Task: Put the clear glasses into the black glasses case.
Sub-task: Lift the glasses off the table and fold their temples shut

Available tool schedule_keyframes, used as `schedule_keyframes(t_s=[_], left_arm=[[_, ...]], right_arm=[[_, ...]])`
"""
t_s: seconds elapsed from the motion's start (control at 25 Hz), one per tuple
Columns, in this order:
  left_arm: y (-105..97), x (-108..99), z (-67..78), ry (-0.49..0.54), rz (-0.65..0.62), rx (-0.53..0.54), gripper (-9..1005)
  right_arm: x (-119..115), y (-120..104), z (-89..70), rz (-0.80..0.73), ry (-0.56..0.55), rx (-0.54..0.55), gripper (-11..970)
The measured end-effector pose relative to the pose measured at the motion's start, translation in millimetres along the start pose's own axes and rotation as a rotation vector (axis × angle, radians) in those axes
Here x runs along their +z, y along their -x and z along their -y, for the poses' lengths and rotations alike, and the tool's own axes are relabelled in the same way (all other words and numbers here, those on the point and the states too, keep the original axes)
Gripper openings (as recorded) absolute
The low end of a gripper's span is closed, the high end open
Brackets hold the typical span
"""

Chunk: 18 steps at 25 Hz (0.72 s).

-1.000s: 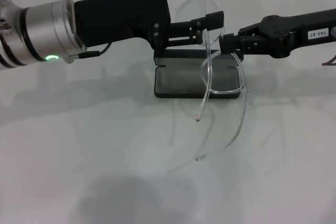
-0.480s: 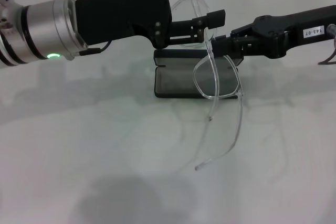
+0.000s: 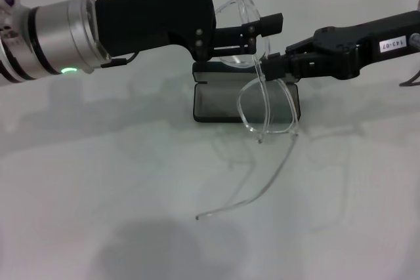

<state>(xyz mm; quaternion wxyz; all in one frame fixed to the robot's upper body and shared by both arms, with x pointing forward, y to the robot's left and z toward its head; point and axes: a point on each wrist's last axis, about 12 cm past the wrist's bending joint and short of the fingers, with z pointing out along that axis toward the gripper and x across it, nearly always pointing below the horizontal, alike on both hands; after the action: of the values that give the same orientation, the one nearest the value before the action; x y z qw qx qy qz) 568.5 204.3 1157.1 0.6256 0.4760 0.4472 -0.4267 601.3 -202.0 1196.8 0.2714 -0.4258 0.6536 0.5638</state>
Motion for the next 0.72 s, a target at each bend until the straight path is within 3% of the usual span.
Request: schedule_keyframes(t_s=[0.36, 0.72], left_arm=[[3, -3, 0.8, 0.003, 0.032, -0.003, 803], [5, -10, -1.6, 0.017, 0.032, -0.028, 803]], right_arm=[[-22, -9, 9.5, 0.117, -0.136, -0.003, 83], [-67, -18, 8.4, 0.301, -0.335, -0.096, 86]])
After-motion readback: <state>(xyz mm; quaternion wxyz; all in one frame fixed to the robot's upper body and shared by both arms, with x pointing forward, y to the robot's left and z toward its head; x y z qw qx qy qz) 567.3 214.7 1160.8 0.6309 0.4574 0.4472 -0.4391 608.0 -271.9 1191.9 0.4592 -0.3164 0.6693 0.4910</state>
